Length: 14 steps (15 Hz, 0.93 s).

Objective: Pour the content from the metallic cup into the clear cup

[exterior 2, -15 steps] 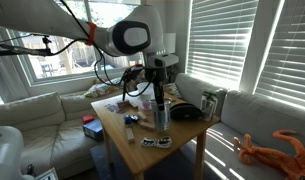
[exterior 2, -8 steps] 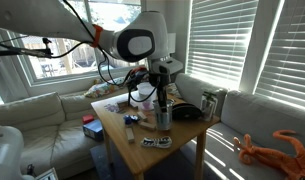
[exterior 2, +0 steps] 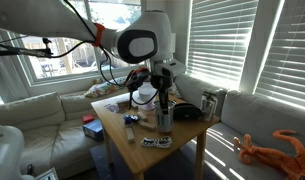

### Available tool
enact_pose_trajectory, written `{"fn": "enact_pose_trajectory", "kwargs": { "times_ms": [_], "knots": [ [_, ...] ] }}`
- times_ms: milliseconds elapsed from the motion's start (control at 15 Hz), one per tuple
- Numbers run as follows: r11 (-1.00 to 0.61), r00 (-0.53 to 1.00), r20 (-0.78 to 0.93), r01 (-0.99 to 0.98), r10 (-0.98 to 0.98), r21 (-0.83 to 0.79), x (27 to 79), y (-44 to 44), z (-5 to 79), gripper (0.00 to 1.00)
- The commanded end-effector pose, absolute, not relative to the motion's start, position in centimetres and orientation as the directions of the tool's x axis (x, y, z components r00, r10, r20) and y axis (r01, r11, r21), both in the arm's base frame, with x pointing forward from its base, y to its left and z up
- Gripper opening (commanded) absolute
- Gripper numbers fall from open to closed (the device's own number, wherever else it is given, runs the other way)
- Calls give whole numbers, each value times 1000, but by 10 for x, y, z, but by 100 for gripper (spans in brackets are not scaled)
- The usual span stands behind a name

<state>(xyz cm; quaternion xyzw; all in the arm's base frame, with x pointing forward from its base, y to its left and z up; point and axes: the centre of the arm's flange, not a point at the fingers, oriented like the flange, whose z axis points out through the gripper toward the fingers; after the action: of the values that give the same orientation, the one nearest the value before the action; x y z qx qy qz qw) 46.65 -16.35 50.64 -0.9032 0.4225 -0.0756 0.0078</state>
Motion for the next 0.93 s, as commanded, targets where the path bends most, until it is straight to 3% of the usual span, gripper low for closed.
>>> {"fn": "enact_pose_trajectory", "kwargs": {
  "times_ms": [0,533,600,667,867],
  "knots": [
    [-640,633,99,-764,-768,-77,452,-176,500,1],
    [-649,645,71,-755,-761,-93,454,-172,496,1],
    [-648,644,71,-755,-762,-102,454,-172,496,29],
    [-642,637,75,-759,-767,-110,453,-173,498,30],
    [-637,629,98,-761,-771,-128,447,-175,513,51]
  ]
}}
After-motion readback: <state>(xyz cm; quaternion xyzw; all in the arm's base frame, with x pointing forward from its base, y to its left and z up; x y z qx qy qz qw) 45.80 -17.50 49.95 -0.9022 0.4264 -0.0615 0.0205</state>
